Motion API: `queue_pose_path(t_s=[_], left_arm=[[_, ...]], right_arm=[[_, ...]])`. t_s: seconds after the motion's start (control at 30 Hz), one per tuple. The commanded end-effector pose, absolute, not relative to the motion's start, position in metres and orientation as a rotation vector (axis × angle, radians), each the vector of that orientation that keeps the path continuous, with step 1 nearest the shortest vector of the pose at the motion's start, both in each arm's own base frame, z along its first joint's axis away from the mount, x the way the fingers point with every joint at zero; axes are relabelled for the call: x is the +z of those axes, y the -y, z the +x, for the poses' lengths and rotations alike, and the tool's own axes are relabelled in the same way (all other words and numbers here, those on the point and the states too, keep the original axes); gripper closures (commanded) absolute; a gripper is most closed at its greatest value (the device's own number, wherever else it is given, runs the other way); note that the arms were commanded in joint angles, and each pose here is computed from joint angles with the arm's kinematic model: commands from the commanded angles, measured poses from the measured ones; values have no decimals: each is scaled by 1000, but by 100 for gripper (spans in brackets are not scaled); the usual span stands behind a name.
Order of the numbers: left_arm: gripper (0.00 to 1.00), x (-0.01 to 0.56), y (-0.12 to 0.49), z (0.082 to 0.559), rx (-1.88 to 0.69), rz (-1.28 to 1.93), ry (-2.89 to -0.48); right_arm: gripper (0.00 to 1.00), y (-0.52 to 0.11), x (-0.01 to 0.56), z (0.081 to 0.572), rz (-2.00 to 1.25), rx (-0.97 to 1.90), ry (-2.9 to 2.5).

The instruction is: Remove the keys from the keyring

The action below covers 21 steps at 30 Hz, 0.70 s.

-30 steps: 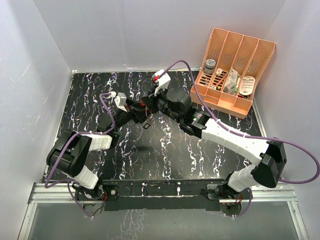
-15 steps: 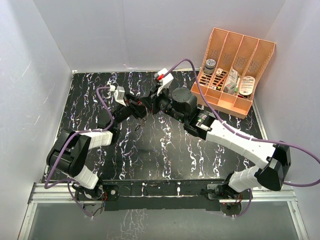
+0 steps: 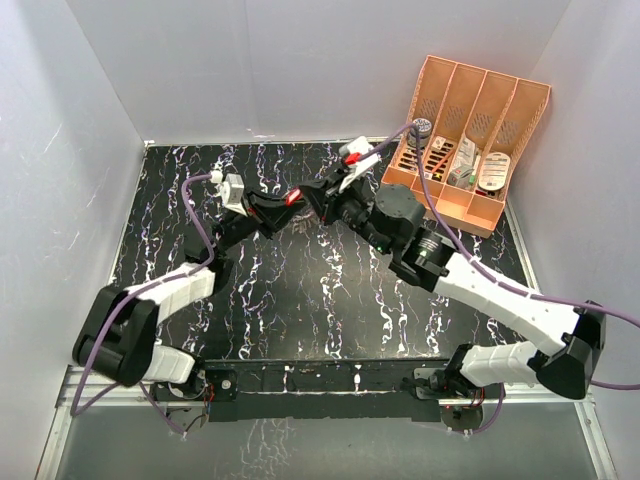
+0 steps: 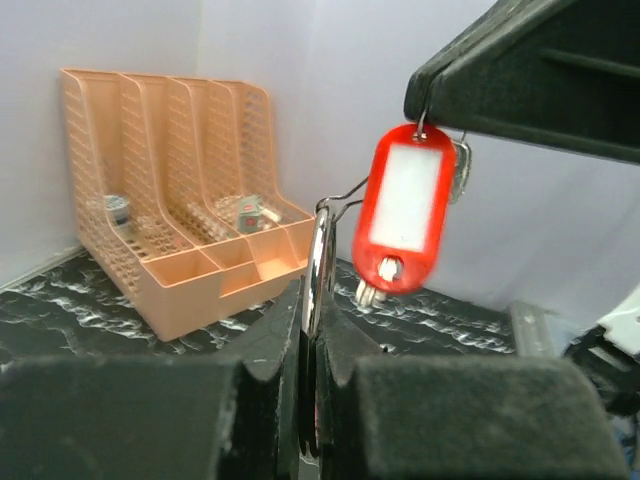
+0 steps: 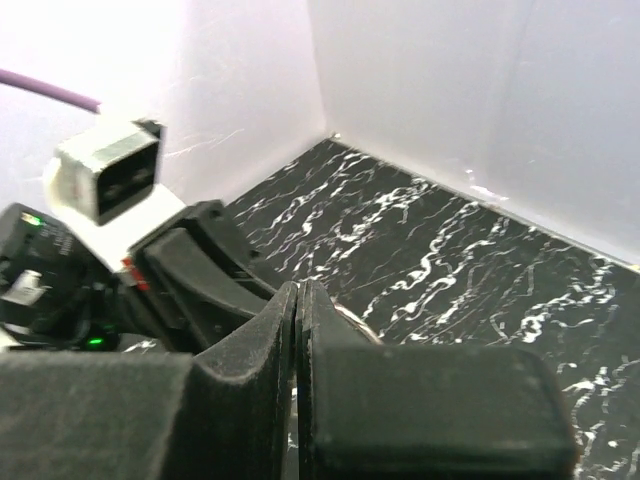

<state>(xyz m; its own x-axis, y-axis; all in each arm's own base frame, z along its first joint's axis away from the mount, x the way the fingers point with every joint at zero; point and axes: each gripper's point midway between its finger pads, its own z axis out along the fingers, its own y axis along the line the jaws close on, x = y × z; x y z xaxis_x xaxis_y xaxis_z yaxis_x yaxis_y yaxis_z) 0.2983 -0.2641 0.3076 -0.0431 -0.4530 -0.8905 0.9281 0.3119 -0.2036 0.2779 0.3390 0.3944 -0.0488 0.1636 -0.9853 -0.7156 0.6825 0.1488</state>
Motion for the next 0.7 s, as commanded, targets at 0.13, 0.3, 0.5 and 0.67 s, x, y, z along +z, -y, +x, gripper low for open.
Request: queue_pose_path(t_s=[0.13,0.3,0.5,0.67], left_arm=[[100,290,219,329,-656,601,-1395],[100,317,189,335,-447,561,-1360],[100,338,190,338,-375,662,-1351],[100,358,191,328,-379,703,-1330]], right_arm=[[100,-285,427,282,-308,610,-1284],[72,-294,402,287,-345,592,-1340],[57,-308,374,293,-388,590,-1402],[51,-318,345,293,-449,590,-1433]])
